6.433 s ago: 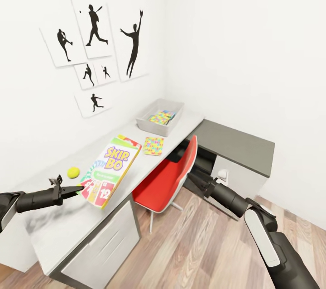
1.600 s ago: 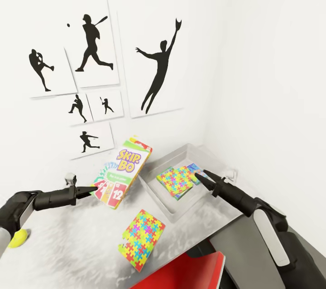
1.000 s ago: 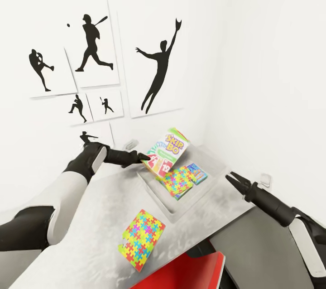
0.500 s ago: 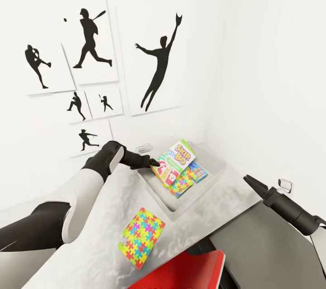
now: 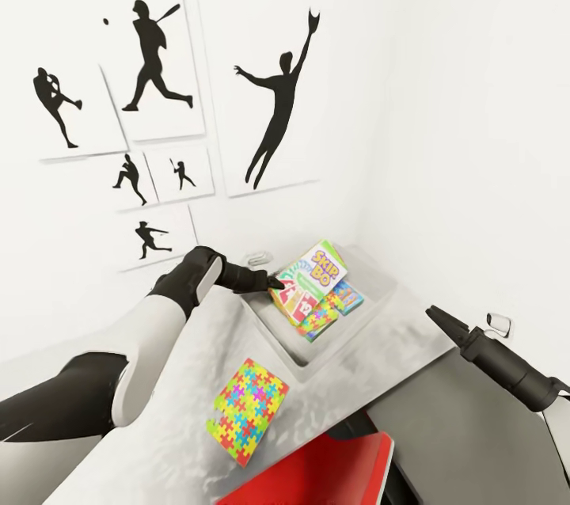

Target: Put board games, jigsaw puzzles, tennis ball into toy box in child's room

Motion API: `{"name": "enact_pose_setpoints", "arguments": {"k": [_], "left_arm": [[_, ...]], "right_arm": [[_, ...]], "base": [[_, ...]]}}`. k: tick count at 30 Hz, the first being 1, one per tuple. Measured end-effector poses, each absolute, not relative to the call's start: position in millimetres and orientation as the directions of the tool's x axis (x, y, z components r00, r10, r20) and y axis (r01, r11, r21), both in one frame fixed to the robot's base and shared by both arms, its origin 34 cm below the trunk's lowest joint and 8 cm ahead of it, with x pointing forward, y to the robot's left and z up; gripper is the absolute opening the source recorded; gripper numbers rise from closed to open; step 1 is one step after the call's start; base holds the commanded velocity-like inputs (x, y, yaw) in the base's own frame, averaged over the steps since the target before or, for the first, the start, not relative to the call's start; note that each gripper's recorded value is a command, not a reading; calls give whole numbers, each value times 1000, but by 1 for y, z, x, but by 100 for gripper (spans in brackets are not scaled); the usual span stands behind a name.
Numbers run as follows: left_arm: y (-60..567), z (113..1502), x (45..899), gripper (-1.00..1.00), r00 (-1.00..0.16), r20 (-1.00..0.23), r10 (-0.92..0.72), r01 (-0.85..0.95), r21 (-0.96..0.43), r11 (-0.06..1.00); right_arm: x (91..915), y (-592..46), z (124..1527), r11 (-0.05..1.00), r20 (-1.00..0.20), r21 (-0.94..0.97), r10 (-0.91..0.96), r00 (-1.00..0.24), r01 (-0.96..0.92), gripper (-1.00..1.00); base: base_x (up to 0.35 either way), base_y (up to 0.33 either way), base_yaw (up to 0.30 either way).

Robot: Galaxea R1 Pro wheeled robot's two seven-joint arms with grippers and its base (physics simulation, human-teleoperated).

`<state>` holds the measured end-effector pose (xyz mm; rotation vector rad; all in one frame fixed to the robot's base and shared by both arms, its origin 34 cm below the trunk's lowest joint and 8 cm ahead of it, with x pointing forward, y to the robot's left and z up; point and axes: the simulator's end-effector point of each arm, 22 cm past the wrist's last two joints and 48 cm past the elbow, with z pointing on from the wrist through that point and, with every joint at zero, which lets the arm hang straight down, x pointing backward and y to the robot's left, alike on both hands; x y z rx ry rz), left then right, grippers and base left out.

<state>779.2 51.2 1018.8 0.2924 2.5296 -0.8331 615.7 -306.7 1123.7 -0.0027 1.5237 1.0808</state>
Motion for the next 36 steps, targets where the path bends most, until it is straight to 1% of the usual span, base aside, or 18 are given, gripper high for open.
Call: {"name": "enact_pose_setpoints", "arguments": {"k": [10,16,27,36], "left_arm": [[32,1008,773,-100,-872,-479,101,364,-496,788],[21,1005,775,-100,-856,-502,120,393,-484,782],[20,997,782,-100,-844,-524,116,404,-478,779],[22,988,784,-100,-848,-518,112,397,-482,781]], "right_arm": [[618,-307,1116,568,-776,617,552,-304,-544,100],[619,-307,1111,568,-774,622,552,-311,-539,100],[621,-307,1102,568,-769,630,551,-324,-529,100],[622,-308,1094,569,-764,638,551,-336,-518,100]], "base": [[0,0,0],[0,0,0],[0,0,0],[0,0,0]]}}
